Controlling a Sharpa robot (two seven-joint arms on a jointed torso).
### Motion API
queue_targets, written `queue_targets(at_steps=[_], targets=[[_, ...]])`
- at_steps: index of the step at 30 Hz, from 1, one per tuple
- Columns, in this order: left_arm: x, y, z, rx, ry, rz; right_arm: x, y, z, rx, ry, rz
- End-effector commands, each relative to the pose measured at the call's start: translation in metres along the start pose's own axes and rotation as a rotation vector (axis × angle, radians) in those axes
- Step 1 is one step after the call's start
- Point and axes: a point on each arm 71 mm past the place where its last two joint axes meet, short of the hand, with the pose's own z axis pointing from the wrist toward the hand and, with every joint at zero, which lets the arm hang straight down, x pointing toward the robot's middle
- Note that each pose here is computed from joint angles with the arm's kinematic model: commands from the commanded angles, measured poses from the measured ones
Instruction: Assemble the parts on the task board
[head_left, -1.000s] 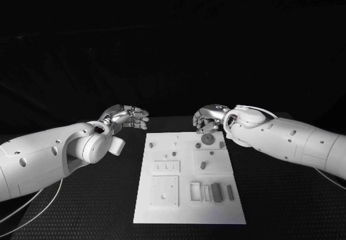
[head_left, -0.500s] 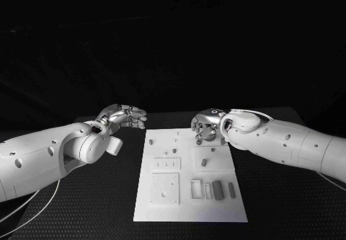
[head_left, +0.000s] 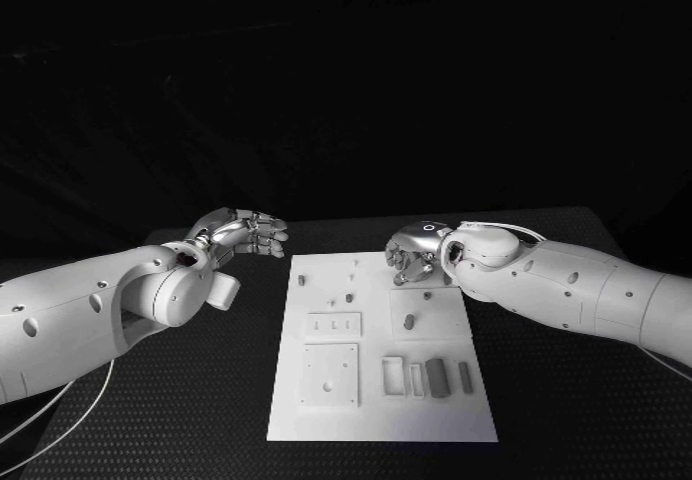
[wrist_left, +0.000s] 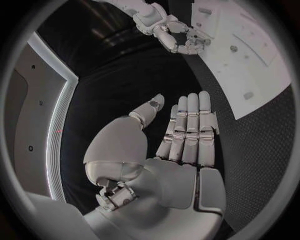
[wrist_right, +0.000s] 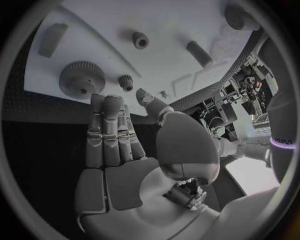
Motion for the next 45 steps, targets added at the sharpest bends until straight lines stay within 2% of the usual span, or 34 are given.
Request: queue_targets(at_steps=[1, 18, 45], targets=[[0.0018, -0.0017, 0.0017, 0.008, 0.017, 0.001, 0.004, 0.000, -0.001, 0.003, 0.036, -0.020], [-0.0003, -0.0010, 0.0016, 0.004, 0.015, 0.001, 0.011, -0.003, -0.002, 0.015, 0.067, -0.053], [0.0004, -0.0010, 0.0030, 0.004, 0.017, 0.002, 0.014, 0.009, 0.002, -0.014, 0.071, -0.059]])
